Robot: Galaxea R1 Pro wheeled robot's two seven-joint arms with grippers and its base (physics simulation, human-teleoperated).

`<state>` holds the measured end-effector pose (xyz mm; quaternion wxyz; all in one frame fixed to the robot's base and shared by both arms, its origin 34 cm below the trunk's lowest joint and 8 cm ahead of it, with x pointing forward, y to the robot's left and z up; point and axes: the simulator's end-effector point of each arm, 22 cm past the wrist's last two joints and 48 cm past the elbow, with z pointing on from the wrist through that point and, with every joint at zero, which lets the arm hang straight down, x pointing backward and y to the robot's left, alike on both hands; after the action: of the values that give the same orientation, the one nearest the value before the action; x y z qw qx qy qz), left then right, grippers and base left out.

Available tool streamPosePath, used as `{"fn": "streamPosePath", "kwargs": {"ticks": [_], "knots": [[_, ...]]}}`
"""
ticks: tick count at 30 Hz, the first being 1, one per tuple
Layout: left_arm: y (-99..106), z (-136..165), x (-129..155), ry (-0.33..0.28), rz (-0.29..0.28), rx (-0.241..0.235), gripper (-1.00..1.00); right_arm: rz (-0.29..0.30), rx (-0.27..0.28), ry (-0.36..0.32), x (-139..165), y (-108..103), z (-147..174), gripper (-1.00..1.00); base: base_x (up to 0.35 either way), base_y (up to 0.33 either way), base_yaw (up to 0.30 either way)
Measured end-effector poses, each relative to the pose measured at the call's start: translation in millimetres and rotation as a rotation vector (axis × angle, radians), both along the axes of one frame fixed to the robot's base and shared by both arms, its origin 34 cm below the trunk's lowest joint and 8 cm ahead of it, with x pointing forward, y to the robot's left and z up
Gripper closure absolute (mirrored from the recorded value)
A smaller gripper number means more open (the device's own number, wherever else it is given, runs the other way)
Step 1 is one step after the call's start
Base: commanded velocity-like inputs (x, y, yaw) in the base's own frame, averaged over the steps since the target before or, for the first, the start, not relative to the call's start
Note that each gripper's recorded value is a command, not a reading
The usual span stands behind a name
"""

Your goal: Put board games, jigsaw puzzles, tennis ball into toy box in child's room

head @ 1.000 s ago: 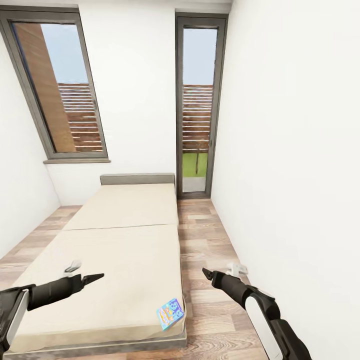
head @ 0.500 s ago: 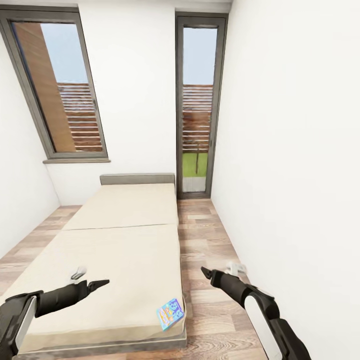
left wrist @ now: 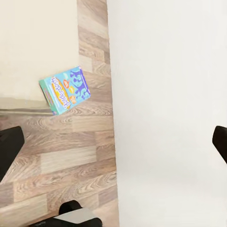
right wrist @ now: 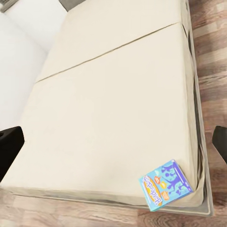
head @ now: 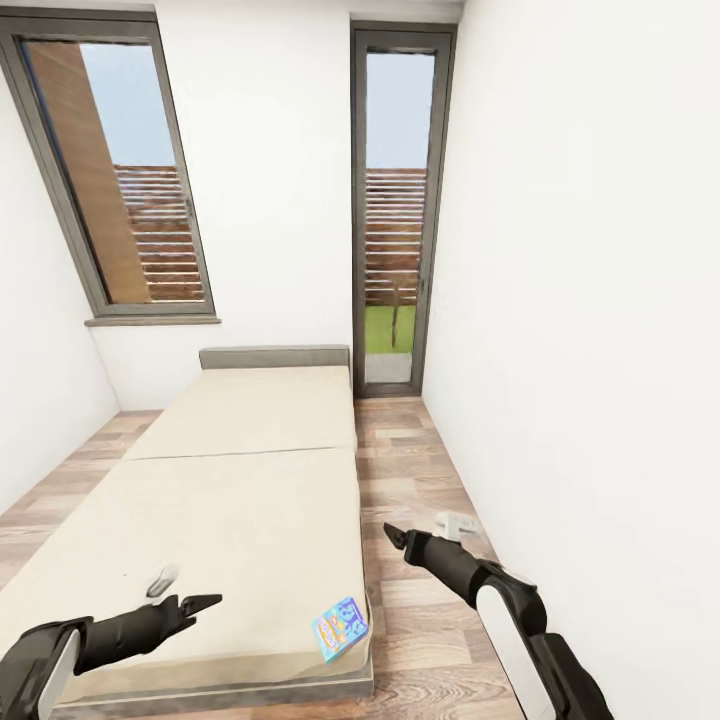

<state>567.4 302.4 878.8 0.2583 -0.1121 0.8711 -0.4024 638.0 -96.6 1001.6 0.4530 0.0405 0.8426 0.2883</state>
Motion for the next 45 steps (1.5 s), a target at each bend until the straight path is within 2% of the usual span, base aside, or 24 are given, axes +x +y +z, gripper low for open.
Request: {"fn": "streamPosePath", "kwargs": {"ticks": [5,11,17,25,31,38,45], "knots": [[0.6,-23.7,-7.8,0.046,0.018,0.004,-1.0,0.012,0.004,-0.038,2.8,3.0,17.5,-1.0,0.0,0.0,0.0],[2.0,-39.8,-9.0,0.07,0.034,0.024,-1.0,0.026,0.002,-0.036,2.6,4.6,18.7,-1.0,0.0,0.0,0.0],[-22.5,-51.1,-6.7,0.073,0.025,0.005,-1.0,0.029,0.002,-0.037,4.1,5.6,14.7,-1.0,0.0,0.0,0.0],[-28.5,-63.5,-3.8,0.083,0.029,0.014,-1.0,0.025,0.001,-0.038,7.0,4.1,7.4,-1.0,0.0,0.0,0.0],[-37.8,-70.7,-2.6,0.091,0.026,0.002,-1.0,0.02,0.009,-0.041,9.0,6.2,2.9,-1.0,0.0,0.0,0.0],[-48.8,-78.3,-2.0,0.099,0.02,-0.02,-1.0,0.02,0.045,-0.036,10.4,15.8,-1.4,-1.0,0.0,0.0,0.0],[-66.7,-93.3,-10.1,0.142,0.01,-0.066,-1.0,-0.012,0.109,-0.02,15.6,7.4,-6.8,-1.0,0.0,0.0,0.0]]}}
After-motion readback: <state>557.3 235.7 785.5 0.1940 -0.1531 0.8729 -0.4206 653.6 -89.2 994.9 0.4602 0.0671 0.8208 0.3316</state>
